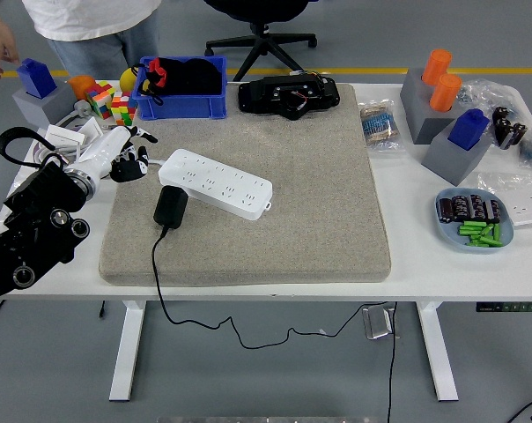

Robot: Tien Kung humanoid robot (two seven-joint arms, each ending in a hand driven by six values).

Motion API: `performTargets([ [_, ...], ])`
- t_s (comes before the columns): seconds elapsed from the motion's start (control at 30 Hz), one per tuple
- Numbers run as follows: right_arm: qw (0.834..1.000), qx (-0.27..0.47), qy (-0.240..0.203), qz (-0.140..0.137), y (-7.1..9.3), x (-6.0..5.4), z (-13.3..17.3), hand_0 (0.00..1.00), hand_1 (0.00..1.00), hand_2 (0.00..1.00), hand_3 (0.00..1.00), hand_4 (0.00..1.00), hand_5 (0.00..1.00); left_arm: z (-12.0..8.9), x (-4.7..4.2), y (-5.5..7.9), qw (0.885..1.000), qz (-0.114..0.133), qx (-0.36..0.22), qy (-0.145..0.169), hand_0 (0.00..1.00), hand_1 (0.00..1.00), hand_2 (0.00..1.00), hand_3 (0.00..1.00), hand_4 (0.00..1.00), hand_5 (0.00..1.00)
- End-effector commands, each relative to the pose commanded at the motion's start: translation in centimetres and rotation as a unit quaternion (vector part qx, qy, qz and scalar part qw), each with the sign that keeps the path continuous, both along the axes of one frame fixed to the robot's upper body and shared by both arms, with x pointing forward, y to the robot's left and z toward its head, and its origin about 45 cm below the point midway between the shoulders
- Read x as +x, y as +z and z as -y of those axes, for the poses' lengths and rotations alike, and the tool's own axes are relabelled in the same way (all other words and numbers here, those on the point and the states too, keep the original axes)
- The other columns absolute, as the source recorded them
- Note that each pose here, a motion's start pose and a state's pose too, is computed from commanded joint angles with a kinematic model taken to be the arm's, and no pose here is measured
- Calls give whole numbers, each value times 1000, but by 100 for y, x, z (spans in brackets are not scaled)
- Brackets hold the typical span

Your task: Press the white button,pick up the black plug,place it near the board,insert it into the board

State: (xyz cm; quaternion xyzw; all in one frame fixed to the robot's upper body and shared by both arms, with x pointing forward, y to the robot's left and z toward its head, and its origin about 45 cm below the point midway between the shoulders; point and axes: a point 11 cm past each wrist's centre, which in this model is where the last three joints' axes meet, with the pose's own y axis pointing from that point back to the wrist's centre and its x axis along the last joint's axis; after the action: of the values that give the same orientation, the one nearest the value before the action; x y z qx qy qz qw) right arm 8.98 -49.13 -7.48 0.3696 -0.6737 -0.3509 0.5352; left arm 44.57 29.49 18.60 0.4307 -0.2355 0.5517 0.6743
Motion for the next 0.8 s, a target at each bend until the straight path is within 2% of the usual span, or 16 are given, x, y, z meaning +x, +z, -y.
performTargets([
  [0.13, 1000, 1, 2, 1, 5, 18, 3, 855, 845, 897, 858, 905, 713, 73, 24, -45, 1000, -21, 12, -10, 2, 10, 98, 686, 2, 2],
  [0.43, 1000, 3, 5, 2, 14, 53, 5, 850, 840, 895, 854, 904, 707, 244, 121, -83, 997, -46, 57, -36, 2, 8, 75, 683, 2, 2],
  [0.8, 1000, 10, 12, -3, -10, 44, -42, 846, 834, 882, 846, 865, 669, 306, 205, -215, 993, -63, 99, -34, 2, 8, 66, 677, 2, 2],
])
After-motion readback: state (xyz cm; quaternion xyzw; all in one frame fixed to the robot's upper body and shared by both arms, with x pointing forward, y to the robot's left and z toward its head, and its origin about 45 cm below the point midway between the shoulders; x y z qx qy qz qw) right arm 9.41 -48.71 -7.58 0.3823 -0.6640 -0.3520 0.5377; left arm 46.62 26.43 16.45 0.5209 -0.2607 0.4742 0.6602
